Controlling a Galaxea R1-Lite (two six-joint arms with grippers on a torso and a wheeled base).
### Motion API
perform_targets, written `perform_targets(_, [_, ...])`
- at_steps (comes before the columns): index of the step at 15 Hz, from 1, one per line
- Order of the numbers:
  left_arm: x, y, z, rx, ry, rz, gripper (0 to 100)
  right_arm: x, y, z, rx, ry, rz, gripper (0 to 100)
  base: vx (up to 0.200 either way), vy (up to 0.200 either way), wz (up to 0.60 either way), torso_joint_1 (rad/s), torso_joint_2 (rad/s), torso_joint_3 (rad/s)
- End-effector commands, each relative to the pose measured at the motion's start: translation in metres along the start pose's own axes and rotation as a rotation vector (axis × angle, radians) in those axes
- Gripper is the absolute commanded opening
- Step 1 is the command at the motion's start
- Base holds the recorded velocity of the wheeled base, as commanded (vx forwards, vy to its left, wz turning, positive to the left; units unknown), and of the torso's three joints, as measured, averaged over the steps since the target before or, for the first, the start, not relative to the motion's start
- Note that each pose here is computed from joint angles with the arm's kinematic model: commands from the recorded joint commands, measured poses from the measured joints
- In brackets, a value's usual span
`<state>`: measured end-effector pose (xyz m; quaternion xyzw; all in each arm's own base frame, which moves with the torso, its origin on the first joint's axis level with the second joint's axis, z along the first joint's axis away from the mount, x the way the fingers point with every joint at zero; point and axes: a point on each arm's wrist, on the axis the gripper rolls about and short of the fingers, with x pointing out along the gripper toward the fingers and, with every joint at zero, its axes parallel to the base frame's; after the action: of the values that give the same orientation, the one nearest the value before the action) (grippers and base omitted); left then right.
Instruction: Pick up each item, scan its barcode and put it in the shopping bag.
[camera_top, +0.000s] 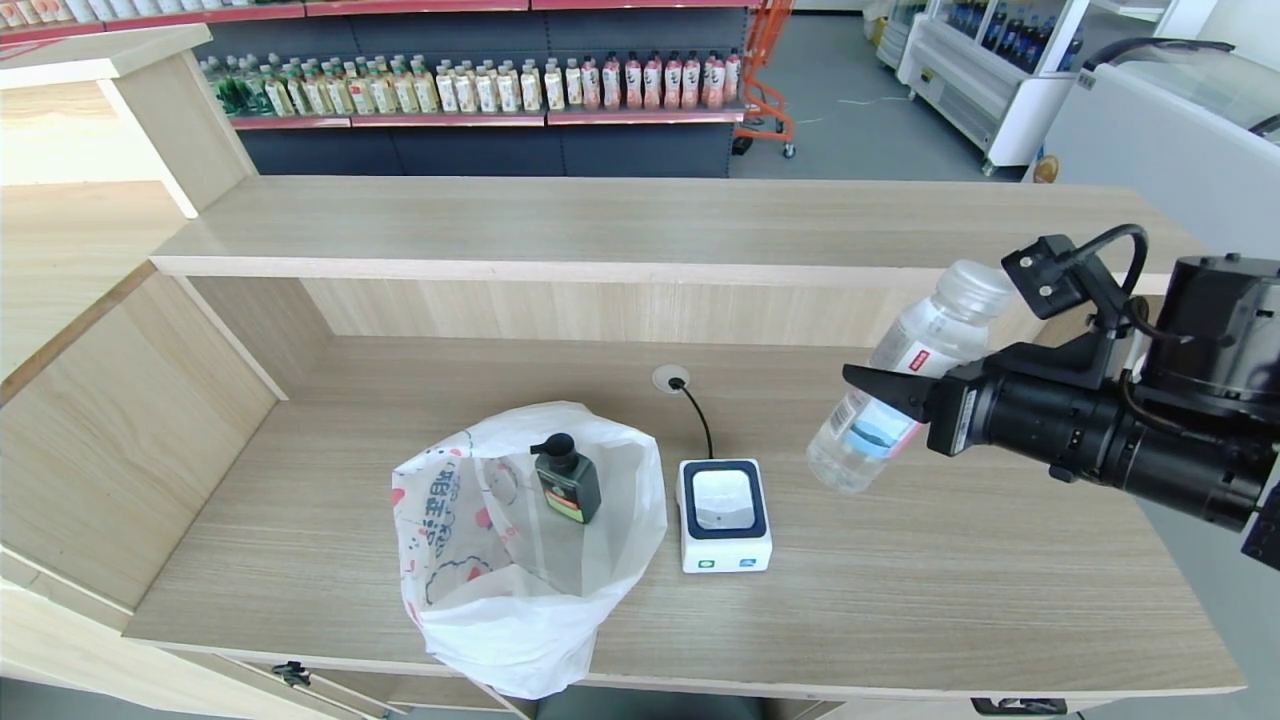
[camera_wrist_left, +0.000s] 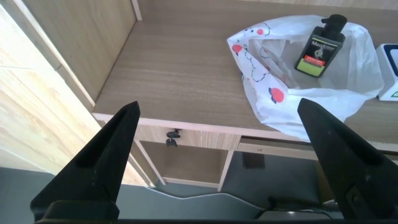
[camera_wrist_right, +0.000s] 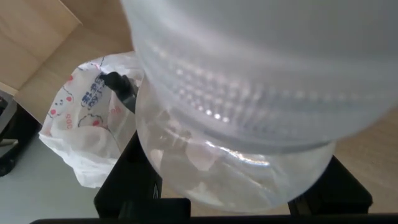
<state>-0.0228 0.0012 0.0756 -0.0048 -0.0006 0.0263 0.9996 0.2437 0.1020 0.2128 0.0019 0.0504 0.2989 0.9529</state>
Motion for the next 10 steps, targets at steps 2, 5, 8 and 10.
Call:
perform_targets(2, [0.000, 0.000, 0.000, -0.001, -0.001, 0.001, 100, 0.002, 0.006, -0.002, -0.005, 0.007, 0.025, 0, 0.000, 0.200, 0.00, 0.005, 0.00, 0.007])
perform_targets(5, [0.000, 0.000, 0.000, -0.001, -0.001, 0.001, 100, 0.004, 0.015, -0.002, -0.008, 0.007, 0.058, 0, 0.000, 0.200, 0.00, 0.002, 0.00, 0.002])
perform_targets(8, [0.000, 0.000, 0.000, 0.000, -0.001, 0.001, 100, 0.006, 0.028, -0.005, -0.017, 0.019, 0.109, 0, 0.000, 0.200, 0.00, -0.007, 0.00, -0.001])
perform_targets(10, [0.000, 0.000, 0.000, 0.000, -0.001, 0.001, 100, 0.011, 0.038, -0.009, -0.051, 0.033, 0.155, 0, 0.000, 0.200, 0.00, 0.005, 0.00, 0.007])
